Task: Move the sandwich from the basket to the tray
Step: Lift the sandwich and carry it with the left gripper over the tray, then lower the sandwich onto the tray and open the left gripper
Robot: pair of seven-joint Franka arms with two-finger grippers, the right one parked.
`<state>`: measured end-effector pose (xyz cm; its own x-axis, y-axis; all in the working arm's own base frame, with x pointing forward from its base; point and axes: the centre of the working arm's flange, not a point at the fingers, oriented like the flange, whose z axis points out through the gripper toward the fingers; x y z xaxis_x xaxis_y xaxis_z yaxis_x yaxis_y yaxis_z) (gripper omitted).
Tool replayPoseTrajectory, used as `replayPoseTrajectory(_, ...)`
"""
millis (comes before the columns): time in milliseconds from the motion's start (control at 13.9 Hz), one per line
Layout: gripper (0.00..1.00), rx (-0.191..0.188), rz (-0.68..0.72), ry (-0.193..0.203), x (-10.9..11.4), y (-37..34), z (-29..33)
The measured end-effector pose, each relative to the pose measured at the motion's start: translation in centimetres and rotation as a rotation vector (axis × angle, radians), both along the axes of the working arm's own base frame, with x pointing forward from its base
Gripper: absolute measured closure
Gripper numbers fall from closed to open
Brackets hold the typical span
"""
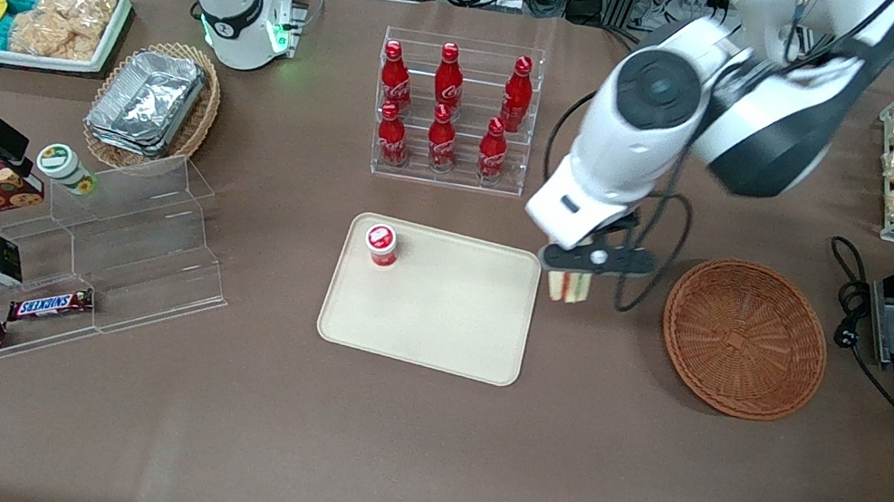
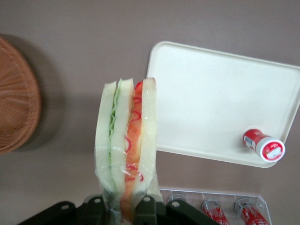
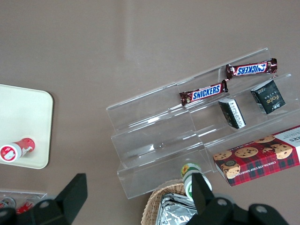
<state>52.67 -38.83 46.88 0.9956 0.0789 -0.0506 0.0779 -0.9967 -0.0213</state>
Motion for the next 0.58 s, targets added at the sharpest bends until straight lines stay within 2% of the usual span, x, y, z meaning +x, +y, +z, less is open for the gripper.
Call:
replayPoseTrajectory(144, 0.78, 0.007, -0.01, 0.008, 0.6, -2.2, -5.2)
replayPoseTrajectory(361, 0.78, -0.002, -0.039, 0.023, 1.7, -3.6, -12.1)
replayPoseTrajectory(577, 0.77, 0.042, -0.088, 0.03, 1.0, -5.2, -17.2)
